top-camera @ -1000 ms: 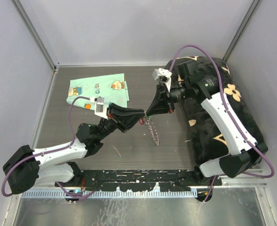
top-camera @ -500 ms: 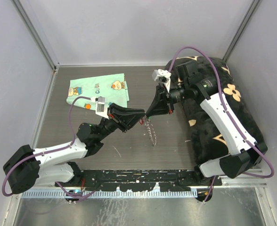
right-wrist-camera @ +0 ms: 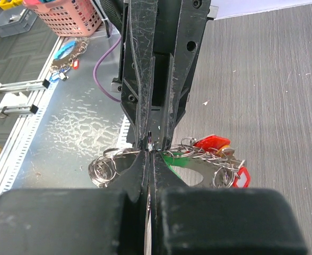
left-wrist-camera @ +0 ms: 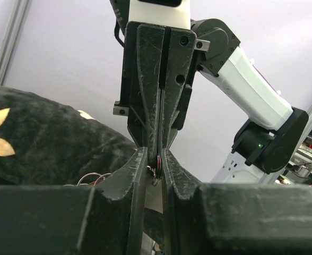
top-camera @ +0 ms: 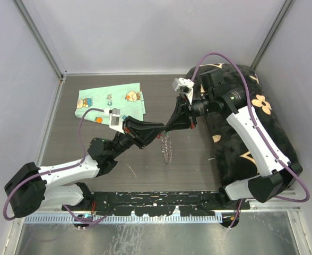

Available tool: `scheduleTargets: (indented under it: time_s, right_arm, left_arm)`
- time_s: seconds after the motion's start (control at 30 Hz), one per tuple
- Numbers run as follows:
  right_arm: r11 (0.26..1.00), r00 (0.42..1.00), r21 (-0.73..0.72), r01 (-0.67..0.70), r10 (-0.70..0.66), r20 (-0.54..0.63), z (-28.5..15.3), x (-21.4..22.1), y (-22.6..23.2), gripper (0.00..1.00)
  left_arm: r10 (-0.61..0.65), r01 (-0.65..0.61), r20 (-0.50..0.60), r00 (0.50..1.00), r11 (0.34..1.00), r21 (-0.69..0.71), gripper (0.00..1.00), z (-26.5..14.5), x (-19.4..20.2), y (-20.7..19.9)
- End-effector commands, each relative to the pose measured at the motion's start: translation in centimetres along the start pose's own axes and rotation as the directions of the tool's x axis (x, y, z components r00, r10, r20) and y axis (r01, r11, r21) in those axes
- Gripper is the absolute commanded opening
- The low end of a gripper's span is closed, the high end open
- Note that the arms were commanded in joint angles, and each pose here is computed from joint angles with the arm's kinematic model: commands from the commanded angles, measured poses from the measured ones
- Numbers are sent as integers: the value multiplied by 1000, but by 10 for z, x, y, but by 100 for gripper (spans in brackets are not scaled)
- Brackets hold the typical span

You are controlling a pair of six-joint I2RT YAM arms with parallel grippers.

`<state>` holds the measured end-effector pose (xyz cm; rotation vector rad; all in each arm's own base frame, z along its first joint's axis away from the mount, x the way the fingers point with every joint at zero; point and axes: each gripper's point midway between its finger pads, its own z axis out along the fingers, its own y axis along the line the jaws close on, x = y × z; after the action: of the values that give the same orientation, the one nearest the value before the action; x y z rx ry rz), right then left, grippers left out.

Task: Remove the keys from the keyring
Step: Remove the key from the keyring.

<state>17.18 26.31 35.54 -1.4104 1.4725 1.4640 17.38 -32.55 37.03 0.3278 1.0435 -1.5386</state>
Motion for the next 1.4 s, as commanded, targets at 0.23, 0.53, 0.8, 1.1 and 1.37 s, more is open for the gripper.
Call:
scheduleTargets:
  time_s: [0.23, 0.53, 0.8, 1.1, 1.37]
  right_arm:
    - [996, 996, -45, 75, -73, 56, -4, -18, 22, 1]
    - [997, 996, -54, 48, -44, 76, -1, -15, 22, 16]
    - [997, 996, -62, 37, -31, 87, 0, -13, 22, 35]
    - [999, 993, -42, 17, -12, 114, 1, -11, 20, 47]
    - [1000, 990, -6, -8, 9, 141, 1, -15, 16, 37]
  left_arm:
    - [16, -20, 78, 997, 999, 46, 0, 12, -24, -13]
    - [-4, -6, 142, 990, 998, 66, 0, 11, -41, -22]
    - [-11, -2, 161, 987, 997, 84, 0, 12, -48, -27]
    - [-23, 2, 198, 980, 995, 104, 0, 13, -55, -32]
    - [-27, 5, 209, 978, 994, 106, 0, 16, -54, -33]
